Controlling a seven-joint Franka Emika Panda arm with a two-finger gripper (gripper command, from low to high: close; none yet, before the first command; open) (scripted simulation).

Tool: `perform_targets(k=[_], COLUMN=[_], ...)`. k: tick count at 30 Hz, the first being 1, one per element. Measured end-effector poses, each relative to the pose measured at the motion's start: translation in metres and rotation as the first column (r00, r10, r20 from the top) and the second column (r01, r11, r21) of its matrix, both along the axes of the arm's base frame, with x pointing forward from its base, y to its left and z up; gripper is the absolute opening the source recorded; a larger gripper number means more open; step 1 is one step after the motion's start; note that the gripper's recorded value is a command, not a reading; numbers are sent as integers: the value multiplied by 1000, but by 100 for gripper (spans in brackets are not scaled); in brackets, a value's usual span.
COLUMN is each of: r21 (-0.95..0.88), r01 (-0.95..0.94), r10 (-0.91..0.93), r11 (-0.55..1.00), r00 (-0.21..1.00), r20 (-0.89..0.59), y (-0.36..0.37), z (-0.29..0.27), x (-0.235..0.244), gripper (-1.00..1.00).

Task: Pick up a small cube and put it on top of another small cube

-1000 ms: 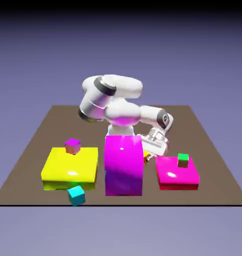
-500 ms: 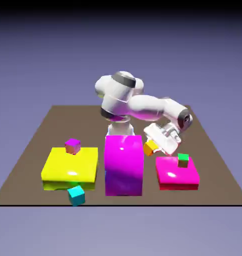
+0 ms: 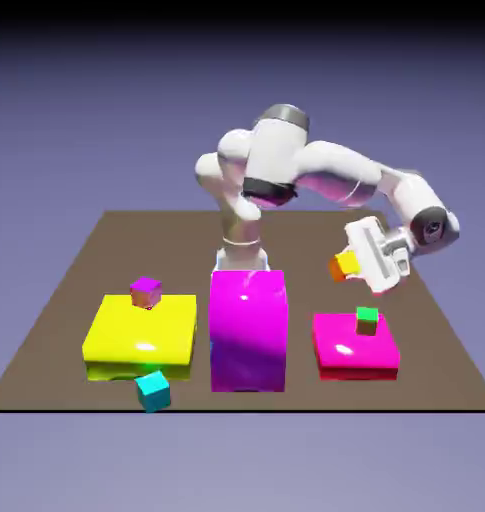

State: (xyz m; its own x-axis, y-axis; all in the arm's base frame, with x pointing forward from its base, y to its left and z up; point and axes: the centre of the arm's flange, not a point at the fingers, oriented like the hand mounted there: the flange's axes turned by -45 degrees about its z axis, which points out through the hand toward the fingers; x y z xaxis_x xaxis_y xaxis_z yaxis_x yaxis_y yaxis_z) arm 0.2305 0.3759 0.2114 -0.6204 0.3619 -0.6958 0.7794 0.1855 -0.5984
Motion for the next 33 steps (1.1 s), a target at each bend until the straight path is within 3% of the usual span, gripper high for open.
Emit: perform_targets(k=[3, 6, 11, 16, 21, 27, 31, 33], r21=[50, 139, 341, 562, 578, 313, 101, 92], r01=[319, 598, 855, 827, 805, 902, 926, 927], r10=[-321, -612, -921, -972, -838, -714, -727, -732], r11=[946, 789, 390, -15, -133, -297, -364, -363], r00=[946, 785, 353, -144, -403, -427, -350, -345], r20=[45, 97, 166, 185, 369, 554, 590, 587], y=[-17, -50, -152, -309, -507, -634, -635, -634], z=[0, 11, 46, 101, 67, 52, 59, 54], x=[79, 164, 298, 392, 376, 247, 185, 184], gripper=[-100, -100, -100, -100, -100, -100, -100, -100])
